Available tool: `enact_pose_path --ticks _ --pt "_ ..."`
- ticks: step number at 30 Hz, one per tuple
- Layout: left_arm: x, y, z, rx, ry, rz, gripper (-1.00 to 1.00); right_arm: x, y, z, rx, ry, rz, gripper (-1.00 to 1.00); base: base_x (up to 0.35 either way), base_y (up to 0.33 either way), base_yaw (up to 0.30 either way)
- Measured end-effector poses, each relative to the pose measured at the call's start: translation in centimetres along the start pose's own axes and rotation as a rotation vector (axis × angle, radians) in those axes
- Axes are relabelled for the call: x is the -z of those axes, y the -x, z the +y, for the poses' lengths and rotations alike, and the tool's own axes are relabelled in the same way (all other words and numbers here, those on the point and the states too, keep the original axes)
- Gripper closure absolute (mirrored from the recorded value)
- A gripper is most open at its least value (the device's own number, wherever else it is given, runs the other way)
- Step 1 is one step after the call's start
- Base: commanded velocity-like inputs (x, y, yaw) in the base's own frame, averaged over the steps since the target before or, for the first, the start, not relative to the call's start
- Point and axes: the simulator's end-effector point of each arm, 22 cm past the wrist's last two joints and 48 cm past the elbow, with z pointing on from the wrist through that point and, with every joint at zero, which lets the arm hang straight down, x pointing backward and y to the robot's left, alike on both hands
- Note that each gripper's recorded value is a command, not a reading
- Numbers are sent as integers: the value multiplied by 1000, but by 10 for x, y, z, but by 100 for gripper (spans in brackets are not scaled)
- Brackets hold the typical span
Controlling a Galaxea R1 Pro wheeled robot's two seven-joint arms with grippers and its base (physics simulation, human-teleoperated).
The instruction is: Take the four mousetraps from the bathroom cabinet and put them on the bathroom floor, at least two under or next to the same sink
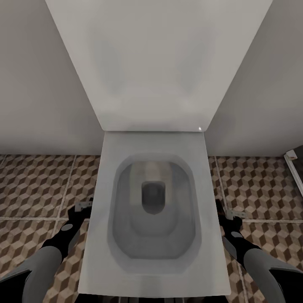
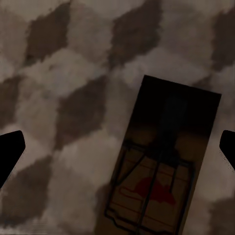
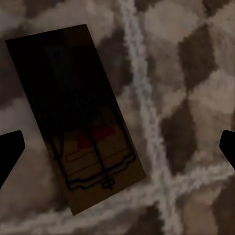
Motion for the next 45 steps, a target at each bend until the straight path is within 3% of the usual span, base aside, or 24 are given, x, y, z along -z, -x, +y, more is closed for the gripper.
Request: enact_pose_path --ticks 15,45 --pt "-1 13 -2 5 10 -32 -100 0 0 0 0 0 0 -100 -50 0 0" --pt "-3 24 1 15 13 -44 -100 0 0 0 0 -1 -1 -100 -327 0 0"
